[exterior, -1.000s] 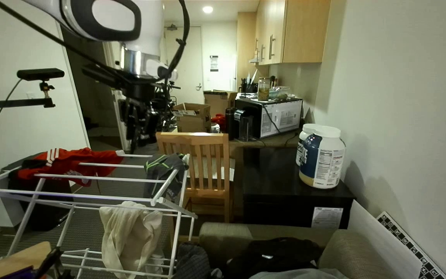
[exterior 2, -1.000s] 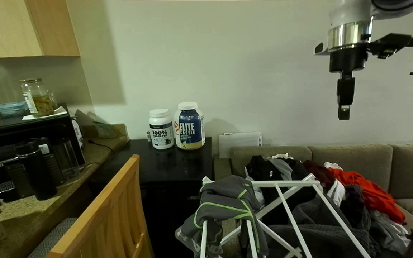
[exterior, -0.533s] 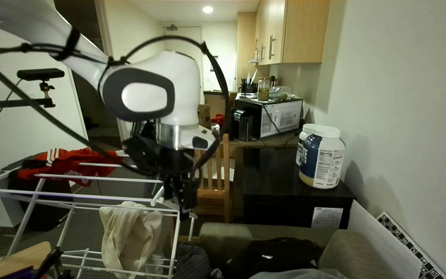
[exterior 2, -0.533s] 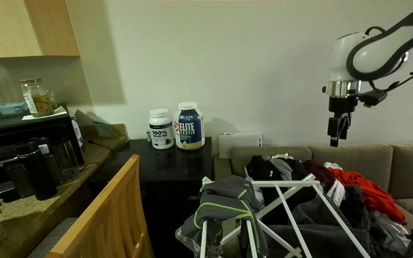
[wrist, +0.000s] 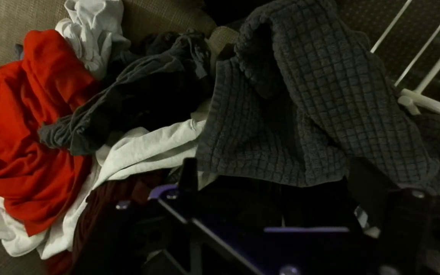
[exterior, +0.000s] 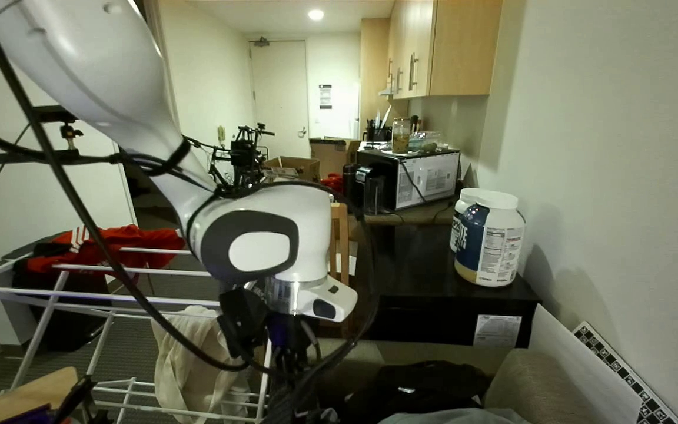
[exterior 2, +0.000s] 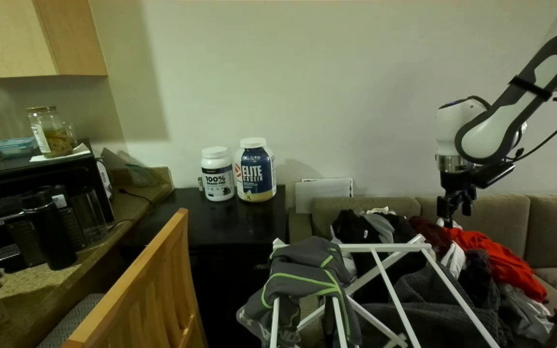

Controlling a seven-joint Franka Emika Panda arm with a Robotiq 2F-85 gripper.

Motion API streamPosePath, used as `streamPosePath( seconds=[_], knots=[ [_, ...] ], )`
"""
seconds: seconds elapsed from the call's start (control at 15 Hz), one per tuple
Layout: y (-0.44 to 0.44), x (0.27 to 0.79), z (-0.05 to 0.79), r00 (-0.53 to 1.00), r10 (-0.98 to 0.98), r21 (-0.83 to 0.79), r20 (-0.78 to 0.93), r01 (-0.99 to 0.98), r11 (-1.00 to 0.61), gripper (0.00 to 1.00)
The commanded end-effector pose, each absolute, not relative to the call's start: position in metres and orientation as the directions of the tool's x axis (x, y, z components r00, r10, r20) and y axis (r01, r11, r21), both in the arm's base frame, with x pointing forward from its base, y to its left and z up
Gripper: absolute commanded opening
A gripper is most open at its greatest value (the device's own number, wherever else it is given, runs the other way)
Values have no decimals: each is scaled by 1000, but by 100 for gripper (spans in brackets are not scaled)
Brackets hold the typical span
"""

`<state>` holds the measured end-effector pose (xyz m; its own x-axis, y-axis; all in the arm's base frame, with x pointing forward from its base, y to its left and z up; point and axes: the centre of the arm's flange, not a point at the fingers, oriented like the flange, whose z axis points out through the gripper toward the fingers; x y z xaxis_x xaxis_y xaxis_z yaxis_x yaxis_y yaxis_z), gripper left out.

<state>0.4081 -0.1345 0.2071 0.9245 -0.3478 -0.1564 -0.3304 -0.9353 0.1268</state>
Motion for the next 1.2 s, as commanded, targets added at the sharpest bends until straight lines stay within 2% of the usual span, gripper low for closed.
streamPosePath(
  seconds=[0.0,0.4,1.13],
  knots=[
    [-149,419,170,913,-385,173,-135,-361,-916,100],
    [-166,429,120,897,-424,205,-125,-394,-896,100],
    [-288,442,36,802,-589,311,-99,-538,-784,100]
  ],
)
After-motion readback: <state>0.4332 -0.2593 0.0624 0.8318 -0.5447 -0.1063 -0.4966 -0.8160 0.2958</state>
